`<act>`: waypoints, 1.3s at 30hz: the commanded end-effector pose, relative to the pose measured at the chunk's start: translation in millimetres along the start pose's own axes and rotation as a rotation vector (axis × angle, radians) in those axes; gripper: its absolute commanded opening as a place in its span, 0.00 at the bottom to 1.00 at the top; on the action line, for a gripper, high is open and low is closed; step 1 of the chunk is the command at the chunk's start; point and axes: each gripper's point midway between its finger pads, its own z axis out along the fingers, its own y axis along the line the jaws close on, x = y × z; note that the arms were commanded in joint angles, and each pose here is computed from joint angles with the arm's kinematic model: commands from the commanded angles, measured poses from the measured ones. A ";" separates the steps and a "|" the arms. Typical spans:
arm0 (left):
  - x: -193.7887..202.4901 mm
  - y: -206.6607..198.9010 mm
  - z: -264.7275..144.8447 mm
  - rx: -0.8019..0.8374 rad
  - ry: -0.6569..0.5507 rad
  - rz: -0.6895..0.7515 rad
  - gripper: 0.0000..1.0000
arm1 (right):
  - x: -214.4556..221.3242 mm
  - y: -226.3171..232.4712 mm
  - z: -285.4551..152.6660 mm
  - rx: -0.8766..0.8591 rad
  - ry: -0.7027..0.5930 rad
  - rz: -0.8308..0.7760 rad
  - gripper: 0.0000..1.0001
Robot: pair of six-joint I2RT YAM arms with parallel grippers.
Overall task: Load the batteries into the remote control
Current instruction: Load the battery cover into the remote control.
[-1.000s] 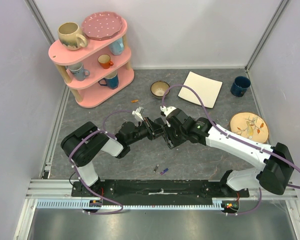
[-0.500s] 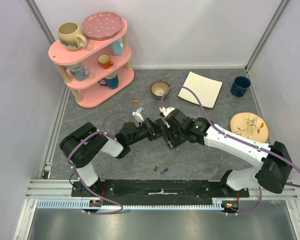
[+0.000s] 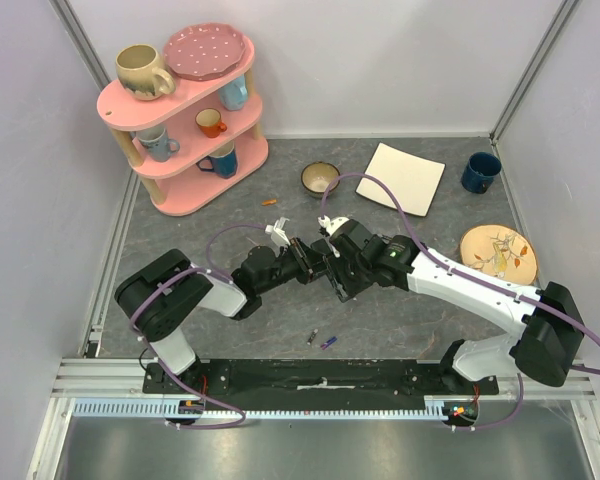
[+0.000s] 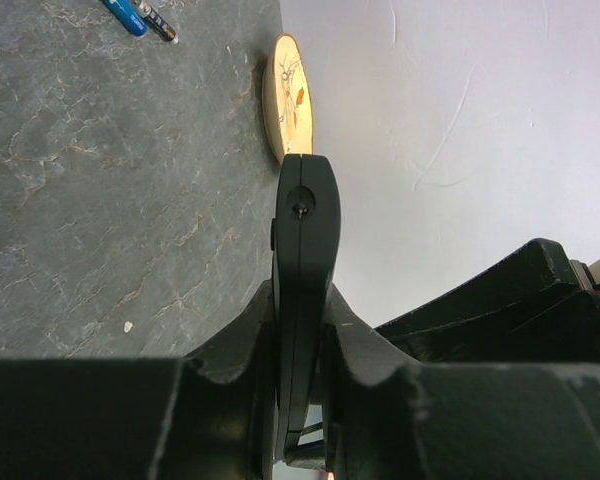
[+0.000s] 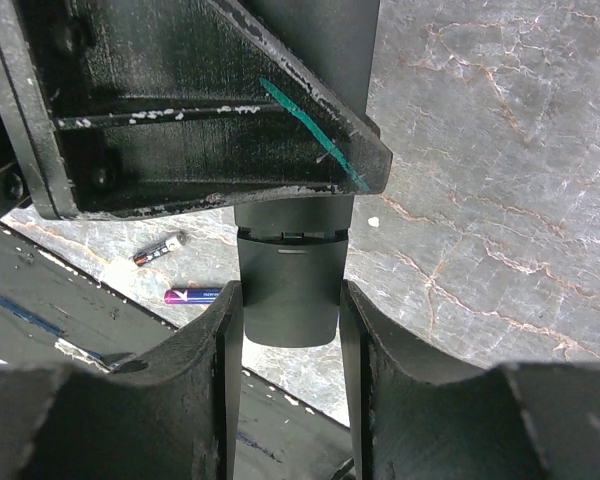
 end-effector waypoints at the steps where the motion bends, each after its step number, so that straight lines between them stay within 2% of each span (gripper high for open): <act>1: 6.7 -131.5 -25.9 0.467 0.011 0.071 0.02 | -3.9 -5.2 10.4 0.034 -0.011 0.001 0.19; 39: 32.9 -144.6 -29.0 0.499 0.065 0.062 0.02 | -40.7 -29.0 11.3 0.082 -0.095 0.061 0.17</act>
